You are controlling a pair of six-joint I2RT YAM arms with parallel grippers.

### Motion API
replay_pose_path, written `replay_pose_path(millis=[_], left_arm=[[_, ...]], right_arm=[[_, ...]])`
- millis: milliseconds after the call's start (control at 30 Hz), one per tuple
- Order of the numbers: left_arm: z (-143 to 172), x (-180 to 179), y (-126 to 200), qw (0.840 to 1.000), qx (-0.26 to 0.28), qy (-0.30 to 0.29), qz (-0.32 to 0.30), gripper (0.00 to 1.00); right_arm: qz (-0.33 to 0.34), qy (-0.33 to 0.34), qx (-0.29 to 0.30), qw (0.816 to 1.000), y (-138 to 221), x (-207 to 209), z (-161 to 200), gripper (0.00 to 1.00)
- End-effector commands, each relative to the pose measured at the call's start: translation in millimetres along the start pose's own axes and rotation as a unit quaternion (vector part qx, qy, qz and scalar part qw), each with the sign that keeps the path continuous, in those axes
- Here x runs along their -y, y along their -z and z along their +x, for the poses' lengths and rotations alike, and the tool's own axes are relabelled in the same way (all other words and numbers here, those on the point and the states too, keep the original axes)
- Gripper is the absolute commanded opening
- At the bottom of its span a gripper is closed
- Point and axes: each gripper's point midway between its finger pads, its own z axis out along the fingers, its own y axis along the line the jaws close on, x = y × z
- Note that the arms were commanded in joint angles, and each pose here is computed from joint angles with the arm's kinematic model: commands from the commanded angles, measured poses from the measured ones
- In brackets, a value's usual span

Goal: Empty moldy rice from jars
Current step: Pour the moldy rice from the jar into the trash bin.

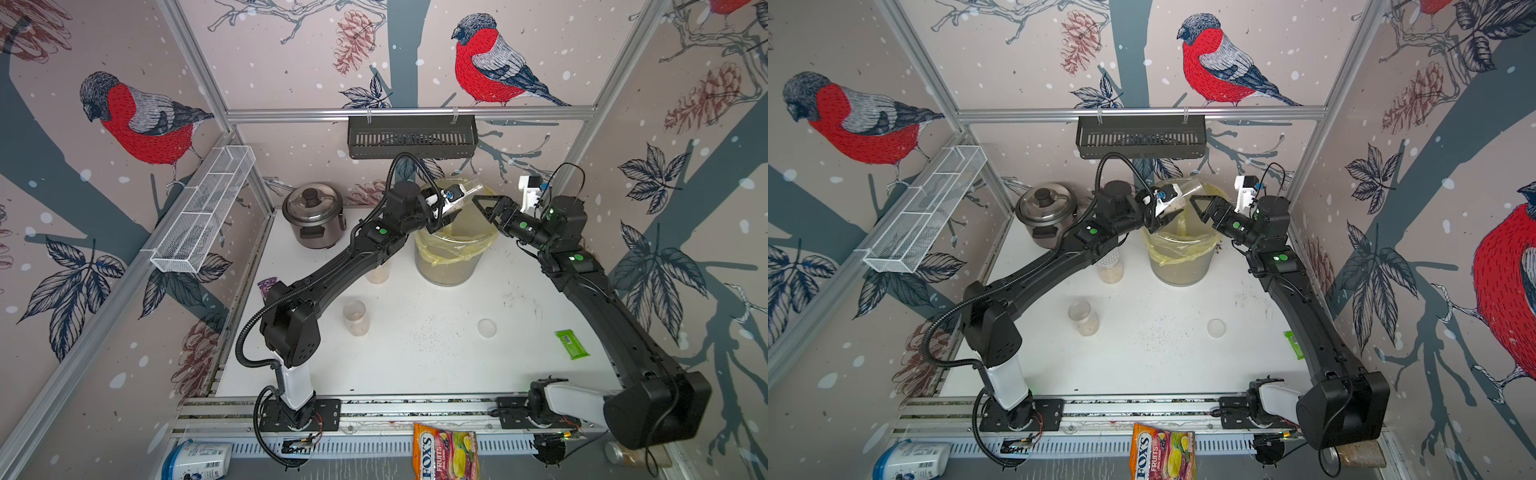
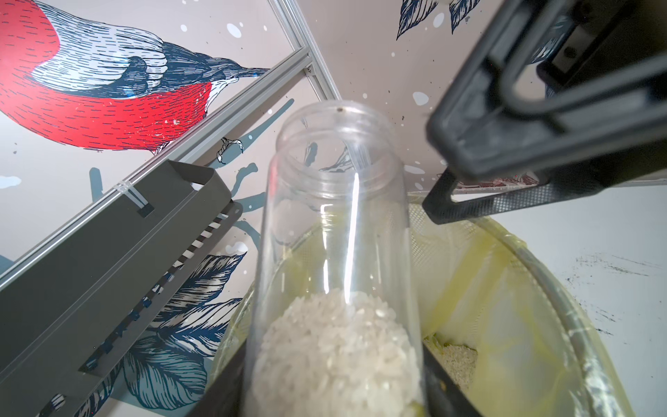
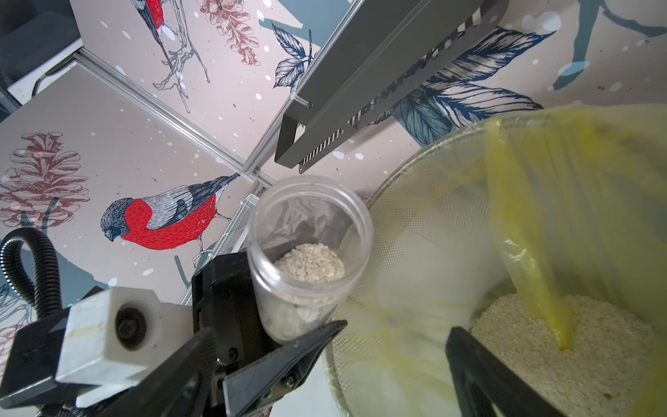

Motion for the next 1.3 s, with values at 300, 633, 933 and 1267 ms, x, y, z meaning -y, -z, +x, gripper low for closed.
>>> replay_pose_path(millis=[300, 633, 933, 1267], left_arm=[[36, -20, 4, 0.983, -0.138, -0.116, -0.014, 0.0], [69, -34, 17, 0.94, -0.255, -0.225, -0.021, 0.0], [73, -40, 15, 0.9, -0.316, -0.301, -0.014, 0.0], [77, -45, 23, 0.851, -0.371, -0.372, -0.009, 0.0]], right_arm=[[0.063, 0.034, 0.083, 0.994, 31, 7, -38, 1.0], [0.072, 0.024, 0.093, 0.993, 37, 22, -42, 1.0], [0.071, 0.026, 0.088, 0.993, 42, 23, -40, 1.0], [0.073, 0.02, 0.097, 0.992, 52, 28, -39, 1.0]])
